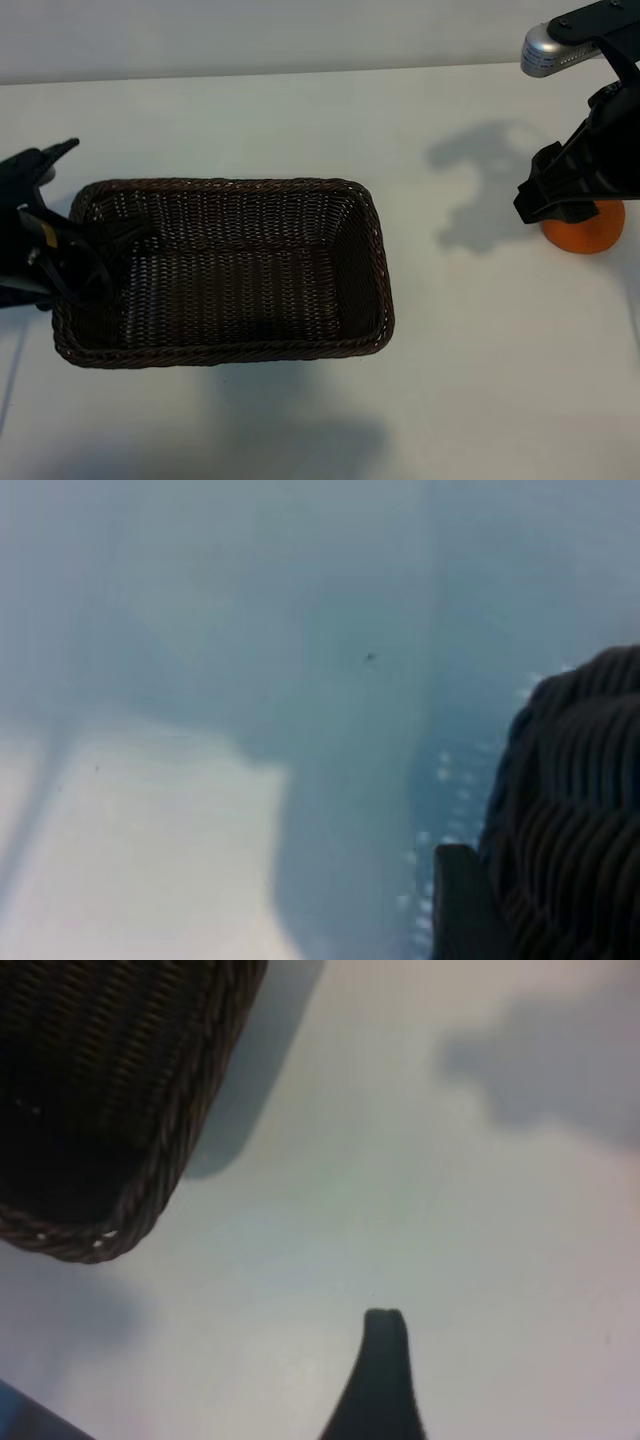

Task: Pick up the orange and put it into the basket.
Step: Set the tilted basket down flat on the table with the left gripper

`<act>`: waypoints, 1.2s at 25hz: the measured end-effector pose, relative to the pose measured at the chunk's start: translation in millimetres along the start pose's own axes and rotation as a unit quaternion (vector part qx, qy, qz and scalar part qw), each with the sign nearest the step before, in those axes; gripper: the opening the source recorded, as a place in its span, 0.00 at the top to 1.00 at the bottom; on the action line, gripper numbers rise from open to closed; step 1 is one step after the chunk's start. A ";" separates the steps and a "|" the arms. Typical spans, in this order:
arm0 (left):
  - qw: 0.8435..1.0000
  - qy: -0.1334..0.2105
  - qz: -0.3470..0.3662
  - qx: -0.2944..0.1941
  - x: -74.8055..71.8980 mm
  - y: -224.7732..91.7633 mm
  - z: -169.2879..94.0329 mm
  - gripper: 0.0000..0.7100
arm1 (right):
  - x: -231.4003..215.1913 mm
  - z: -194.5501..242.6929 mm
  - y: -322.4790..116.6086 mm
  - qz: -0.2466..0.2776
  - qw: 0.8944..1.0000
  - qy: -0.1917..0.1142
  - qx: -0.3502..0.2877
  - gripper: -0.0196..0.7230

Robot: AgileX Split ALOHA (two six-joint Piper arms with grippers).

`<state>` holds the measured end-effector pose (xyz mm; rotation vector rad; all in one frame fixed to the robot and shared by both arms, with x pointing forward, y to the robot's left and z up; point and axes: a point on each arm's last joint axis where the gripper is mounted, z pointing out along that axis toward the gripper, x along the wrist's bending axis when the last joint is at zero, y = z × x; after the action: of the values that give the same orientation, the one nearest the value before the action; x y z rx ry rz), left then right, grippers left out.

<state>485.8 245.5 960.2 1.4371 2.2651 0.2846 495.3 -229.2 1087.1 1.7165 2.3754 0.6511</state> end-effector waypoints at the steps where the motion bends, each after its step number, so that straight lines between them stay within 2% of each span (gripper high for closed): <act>1: 1.000 -0.006 0.001 -0.002 -2.1 2.1 -3.5 0.45 | 0.0 0.0 0.0 0.000 1.000 0.000 0.000 0.18; 9: 0.998 -0.047 0.028 -0.011 -20.1 17.9 -20.2 0.45 | 0.1 0.0 -0.3 0.000 1.000 0.000 0.002 0.18; 22: 0.994 -0.108 0.030 -0.009 -30.9 18.2 -22.4 0.45 | 0.1 0.0 -0.3 0.000 1.000 0.001 0.001 0.18; 27: 0.991 -0.132 0.008 -0.015 -21.3 29.4 -23.0 0.45 | 0.1 0.0 -0.3 0.000 1.000 0.001 0.002 0.18; 30: 0.987 -0.159 -0.005 -0.023 -14.2 38.0 -26.0 0.45 | 0.1 0.0 -0.3 0.000 1.000 0.001 0.002 0.18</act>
<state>509.4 251.0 1001.9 1.3410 1.9944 0.0940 495.0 -229.2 1087.0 1.7184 2.3782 0.6490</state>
